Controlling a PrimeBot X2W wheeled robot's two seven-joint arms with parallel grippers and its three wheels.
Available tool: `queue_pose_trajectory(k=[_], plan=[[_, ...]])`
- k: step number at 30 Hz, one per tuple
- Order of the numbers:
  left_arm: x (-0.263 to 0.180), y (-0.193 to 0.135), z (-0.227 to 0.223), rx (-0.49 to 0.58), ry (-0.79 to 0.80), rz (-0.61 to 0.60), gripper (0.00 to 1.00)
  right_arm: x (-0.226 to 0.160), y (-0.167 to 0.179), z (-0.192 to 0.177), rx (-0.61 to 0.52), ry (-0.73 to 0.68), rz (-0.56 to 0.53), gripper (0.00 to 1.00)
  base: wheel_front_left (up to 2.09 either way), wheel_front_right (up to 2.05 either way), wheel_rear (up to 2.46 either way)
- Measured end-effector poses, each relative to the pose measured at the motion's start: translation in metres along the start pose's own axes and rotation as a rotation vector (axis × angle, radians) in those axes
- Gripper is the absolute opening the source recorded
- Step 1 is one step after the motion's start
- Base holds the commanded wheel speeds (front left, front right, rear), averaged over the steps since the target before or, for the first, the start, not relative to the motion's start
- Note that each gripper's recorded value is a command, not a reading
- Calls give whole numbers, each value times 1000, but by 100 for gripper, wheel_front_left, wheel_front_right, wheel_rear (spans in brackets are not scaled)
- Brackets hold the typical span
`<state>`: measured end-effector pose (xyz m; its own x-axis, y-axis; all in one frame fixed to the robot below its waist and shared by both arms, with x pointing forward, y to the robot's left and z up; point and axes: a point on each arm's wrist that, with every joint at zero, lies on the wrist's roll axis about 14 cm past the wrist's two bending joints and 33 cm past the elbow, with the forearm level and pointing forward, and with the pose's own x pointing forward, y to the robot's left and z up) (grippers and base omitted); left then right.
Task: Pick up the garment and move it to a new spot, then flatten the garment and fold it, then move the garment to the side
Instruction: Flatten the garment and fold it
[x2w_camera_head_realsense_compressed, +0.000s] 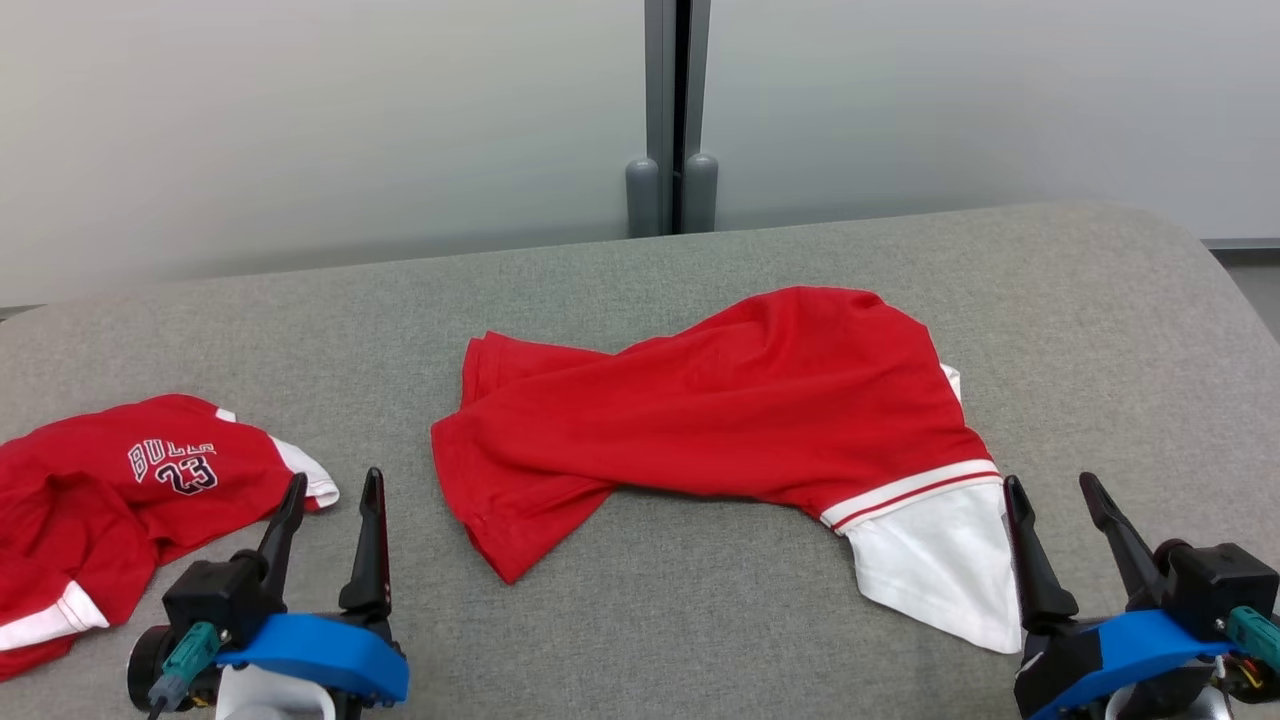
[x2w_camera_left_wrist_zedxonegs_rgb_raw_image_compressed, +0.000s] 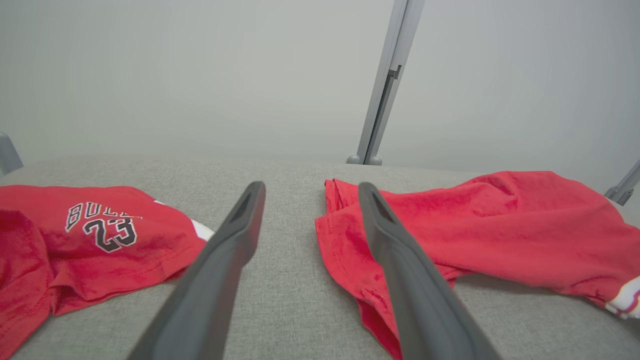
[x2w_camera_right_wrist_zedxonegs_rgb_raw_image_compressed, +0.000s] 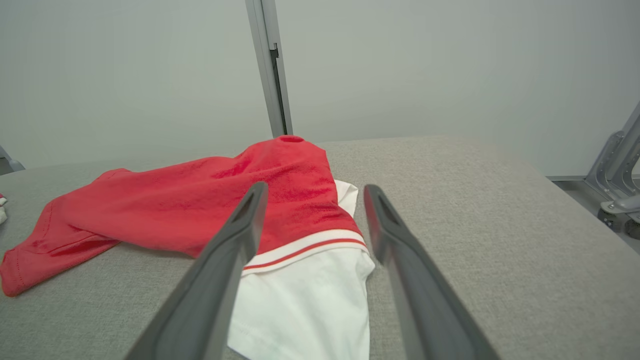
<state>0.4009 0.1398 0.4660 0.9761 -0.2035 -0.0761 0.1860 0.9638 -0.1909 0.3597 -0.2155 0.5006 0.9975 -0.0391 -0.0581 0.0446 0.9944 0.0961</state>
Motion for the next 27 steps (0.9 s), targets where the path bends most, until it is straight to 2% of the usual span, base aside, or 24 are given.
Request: queue_pose_trajectory(k=[5, 13, 27], plan=[[-20, 7, 12, 14, -51, 32, 100, -8, -6, -2, 3, 14, -17, 100, 0, 0, 0], [-43, 23, 4, 25, -38, 95, 100, -15, -15, -9, -1, 37, -44, 100, 0, 0, 0], [-43, 18, -6, 23, -11, 86, 100, -15, -14, -12, -1, 44, -41, 100, 0, 0, 0]])
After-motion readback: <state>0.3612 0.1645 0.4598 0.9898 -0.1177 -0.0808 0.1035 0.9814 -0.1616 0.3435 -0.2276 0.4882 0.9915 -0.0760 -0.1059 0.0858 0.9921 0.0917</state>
